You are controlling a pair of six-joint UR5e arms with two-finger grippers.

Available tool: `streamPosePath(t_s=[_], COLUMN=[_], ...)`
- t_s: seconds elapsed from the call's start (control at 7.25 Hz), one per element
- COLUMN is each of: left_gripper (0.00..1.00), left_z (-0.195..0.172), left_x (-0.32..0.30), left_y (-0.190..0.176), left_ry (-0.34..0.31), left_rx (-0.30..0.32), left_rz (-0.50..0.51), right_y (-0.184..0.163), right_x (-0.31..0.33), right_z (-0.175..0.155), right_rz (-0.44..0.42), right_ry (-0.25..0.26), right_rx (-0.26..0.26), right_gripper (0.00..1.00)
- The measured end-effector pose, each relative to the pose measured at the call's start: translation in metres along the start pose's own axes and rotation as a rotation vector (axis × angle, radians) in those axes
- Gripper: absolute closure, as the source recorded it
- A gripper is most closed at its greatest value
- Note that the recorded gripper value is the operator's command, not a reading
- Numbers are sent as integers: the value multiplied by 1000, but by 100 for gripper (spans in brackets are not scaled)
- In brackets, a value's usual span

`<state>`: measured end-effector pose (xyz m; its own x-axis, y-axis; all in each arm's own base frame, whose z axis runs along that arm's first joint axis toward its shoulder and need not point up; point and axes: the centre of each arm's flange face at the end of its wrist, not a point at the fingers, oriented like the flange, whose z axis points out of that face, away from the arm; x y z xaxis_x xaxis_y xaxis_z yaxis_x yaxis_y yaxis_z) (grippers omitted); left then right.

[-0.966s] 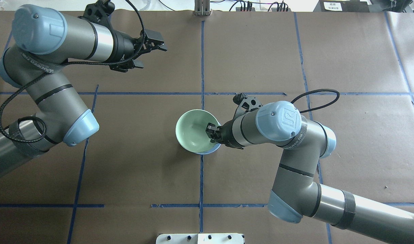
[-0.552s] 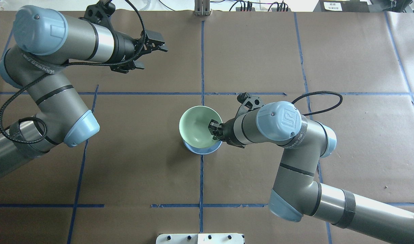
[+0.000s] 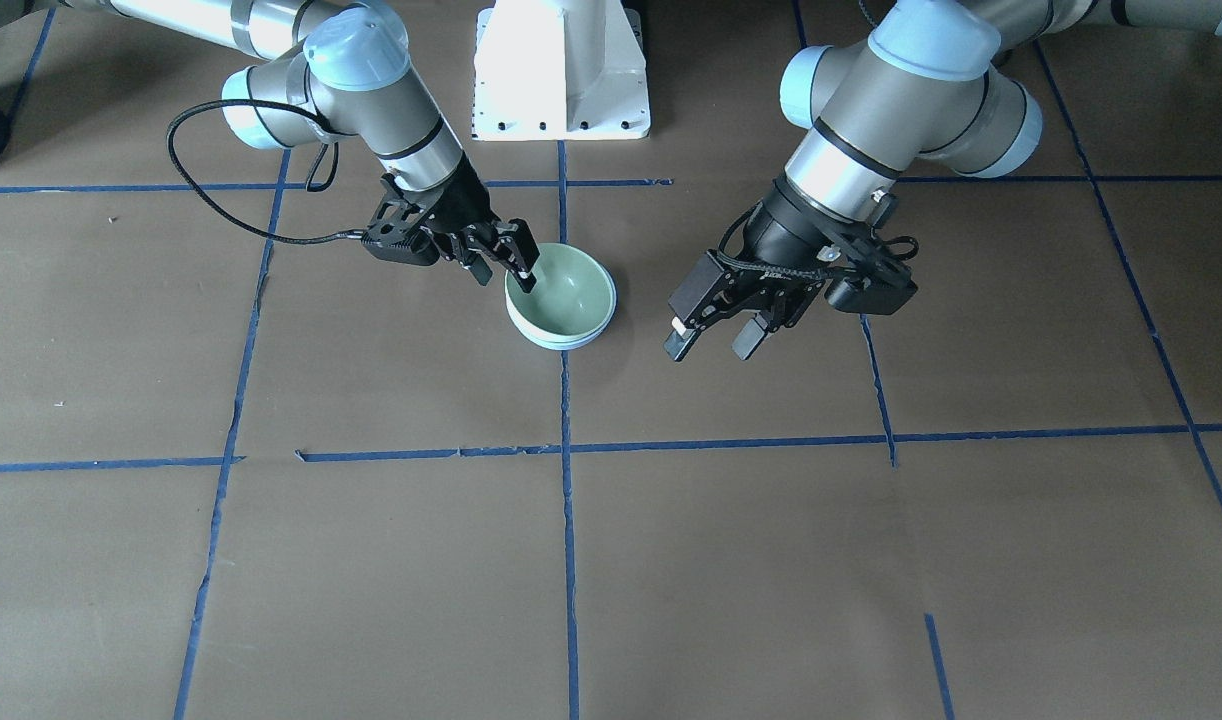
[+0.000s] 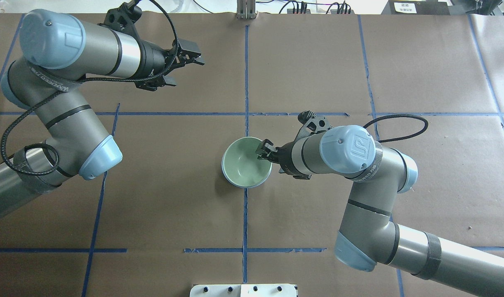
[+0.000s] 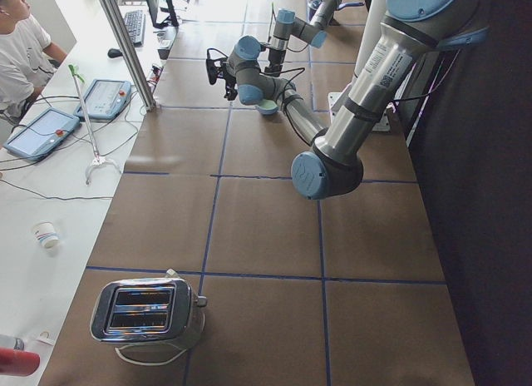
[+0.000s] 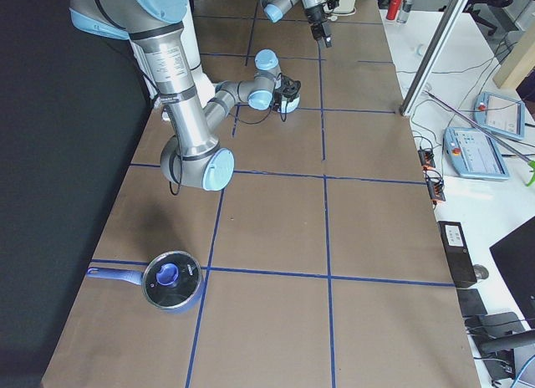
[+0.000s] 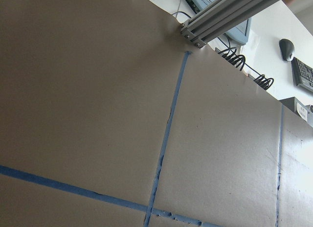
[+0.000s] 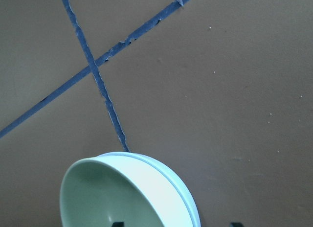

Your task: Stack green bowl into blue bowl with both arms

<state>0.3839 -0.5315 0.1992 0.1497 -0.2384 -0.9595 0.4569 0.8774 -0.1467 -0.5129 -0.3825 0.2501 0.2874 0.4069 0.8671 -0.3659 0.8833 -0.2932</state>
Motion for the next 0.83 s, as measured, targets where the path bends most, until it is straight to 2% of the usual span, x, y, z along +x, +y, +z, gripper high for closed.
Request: streamPosePath(t_s=[0.28, 0.41, 0.55, 0.83], left_gripper=[0, 1, 0, 1], left_z=[1, 1, -4, -42], left_x=[-11, -27, -46, -114], left_y=[-1, -2, -7, -51], left_ry=[-16, -36, -60, -121], left_rx=[-2, -15, -48, -123], left_rz=[4, 12, 44, 159], right_y=[-17, -56, -110, -223], right_x=[39, 66, 98, 185], right_z=[-60, -98, -137, -211], right_rz=[6, 18, -5, -163], right_ry=[-14, 2, 27, 79], right_rx=[-22, -34, -43, -37], right_gripper=[0, 0, 0, 0])
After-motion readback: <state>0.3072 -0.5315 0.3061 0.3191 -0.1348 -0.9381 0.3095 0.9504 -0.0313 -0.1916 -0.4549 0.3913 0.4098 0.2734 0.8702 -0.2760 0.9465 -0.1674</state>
